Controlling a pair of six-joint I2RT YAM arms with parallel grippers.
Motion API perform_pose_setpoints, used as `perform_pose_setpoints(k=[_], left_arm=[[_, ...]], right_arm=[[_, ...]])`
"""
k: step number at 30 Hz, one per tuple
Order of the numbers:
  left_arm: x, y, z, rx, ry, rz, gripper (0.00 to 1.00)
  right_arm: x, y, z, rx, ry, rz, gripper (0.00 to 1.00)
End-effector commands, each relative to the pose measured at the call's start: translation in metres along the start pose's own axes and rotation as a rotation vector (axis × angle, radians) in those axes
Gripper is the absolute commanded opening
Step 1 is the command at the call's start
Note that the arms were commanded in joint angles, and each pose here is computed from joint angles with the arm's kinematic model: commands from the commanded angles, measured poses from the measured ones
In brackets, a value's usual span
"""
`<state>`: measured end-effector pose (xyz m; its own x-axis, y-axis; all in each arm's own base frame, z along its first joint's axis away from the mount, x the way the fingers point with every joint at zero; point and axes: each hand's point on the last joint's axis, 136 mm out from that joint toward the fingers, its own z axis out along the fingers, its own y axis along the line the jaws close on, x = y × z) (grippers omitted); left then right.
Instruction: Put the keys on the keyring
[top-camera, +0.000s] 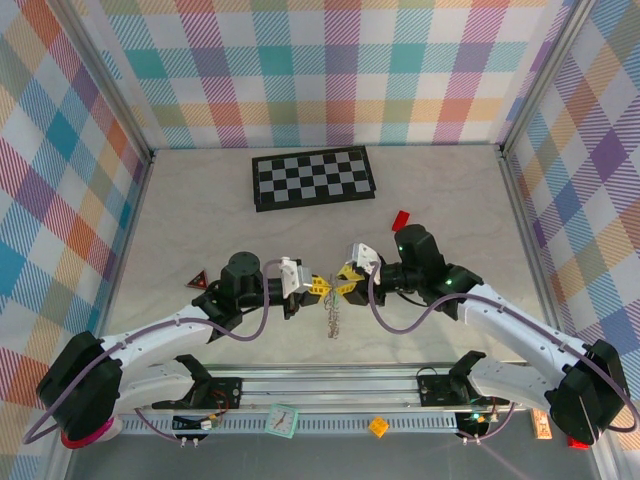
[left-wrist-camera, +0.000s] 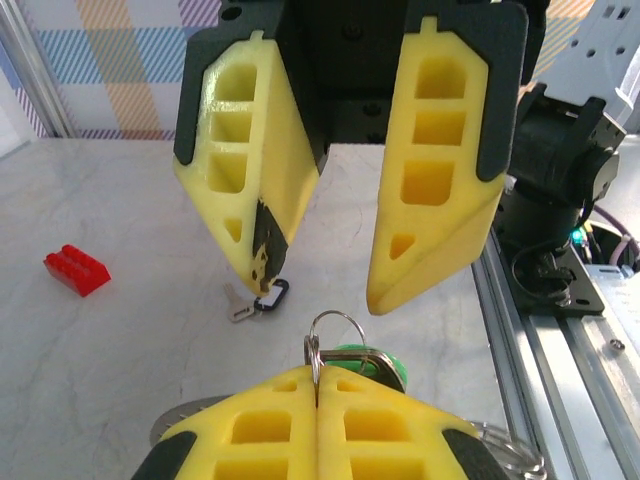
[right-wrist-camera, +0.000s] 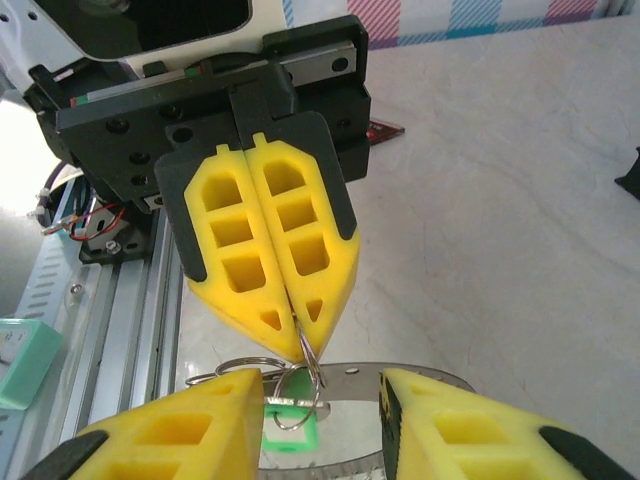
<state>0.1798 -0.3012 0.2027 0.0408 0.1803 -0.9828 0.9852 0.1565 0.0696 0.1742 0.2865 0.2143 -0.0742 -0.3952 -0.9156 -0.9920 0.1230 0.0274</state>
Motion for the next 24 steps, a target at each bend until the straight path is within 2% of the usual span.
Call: perform_pose_setpoints(k=[1, 8, 15, 19, 22, 24], left_arm=[[-0.017, -0.007, 0.000, 0.037, -0.075, 0.035, 0.00], [-0.018, -0.007, 0.001, 0.041, -0.078, 0.036, 0.00], [-0.022, -0.008, 0.002, 0.049, -0.089, 0.038, 0.00], [-0.022, -0.008, 0.001, 0.051, -0.091, 0.039, 0.00], [-0.024, -0.008, 0.001, 0.050, -0.099, 0.036, 0.00], [-0.024, -0.007, 0.001, 0.045, -0.099, 0.035, 0.00]], right_arm=[[-0.007, 0.003, -0.001, -0.025, -0.045, -0.012, 0.35], [-0.001, 0.001, 0.004, -0.025, -0.032, -0.004, 0.32], [0.004, -0.001, 0.010, -0.039, -0.017, 0.015, 0.25], [0.004, 0.000, 0.011, -0.052, -0.015, 0.019, 0.16], [0.001, 0.003, 0.010, -0.073, -0.024, 0.008, 0.03], [-0.003, 0.005, 0.008, -0.089, -0.025, -0.005, 0.00]])
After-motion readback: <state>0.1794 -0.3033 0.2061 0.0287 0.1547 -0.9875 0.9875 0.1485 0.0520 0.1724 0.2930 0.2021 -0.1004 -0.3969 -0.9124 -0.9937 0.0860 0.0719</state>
